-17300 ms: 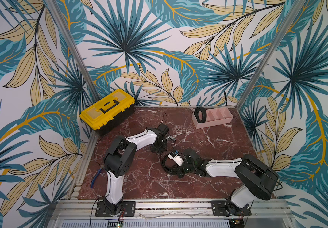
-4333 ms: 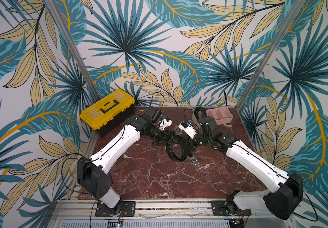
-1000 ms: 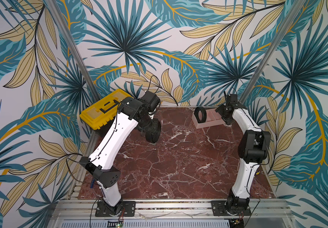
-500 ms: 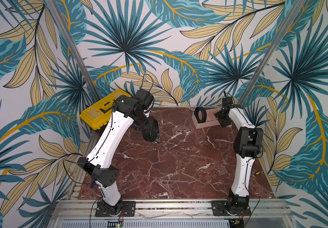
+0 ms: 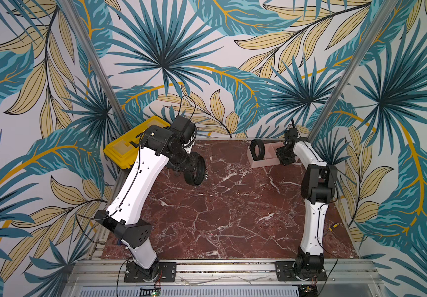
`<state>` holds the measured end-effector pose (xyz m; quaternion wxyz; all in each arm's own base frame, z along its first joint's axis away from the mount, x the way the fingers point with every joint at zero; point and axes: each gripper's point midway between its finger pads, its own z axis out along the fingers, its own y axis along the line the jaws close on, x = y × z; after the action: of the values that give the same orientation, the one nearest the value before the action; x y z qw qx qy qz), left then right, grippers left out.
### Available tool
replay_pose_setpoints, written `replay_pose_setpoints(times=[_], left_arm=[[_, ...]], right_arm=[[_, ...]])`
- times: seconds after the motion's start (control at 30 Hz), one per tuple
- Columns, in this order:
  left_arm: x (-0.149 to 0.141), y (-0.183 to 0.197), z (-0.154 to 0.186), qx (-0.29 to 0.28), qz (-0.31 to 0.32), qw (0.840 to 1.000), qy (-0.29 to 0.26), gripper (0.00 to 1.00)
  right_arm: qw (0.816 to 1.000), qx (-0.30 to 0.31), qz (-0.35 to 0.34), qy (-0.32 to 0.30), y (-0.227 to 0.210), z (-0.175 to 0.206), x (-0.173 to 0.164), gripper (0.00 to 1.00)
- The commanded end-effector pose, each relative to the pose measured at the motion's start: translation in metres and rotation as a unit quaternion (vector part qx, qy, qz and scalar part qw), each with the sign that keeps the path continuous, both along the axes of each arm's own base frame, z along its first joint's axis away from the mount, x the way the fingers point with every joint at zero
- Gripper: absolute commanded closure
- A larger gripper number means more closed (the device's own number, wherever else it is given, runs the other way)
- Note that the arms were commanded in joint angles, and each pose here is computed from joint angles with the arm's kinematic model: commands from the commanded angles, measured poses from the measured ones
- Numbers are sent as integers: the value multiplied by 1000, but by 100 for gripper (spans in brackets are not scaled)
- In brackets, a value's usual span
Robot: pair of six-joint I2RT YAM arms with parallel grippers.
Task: Place the belts into the storage roll
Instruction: Move the container to the center of the board.
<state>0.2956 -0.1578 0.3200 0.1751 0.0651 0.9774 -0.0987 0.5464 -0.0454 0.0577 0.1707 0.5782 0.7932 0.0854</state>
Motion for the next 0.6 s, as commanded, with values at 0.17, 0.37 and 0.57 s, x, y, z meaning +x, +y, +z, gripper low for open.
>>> replay_pose_setpoints(times=[0.17,0.37,0.57], left_arm=[[-32,19,7,14,-2,1000,20,100],[-36,20,8,12,-4,1000,19,100],[-41,24,9,14,-3,1000,17,100]], right_arm=[[996,51,59,37,90,-12,-39,71],[994,66,75,33,154,-2,-79,61],[993,88,75,21,200,15,-114,52]])
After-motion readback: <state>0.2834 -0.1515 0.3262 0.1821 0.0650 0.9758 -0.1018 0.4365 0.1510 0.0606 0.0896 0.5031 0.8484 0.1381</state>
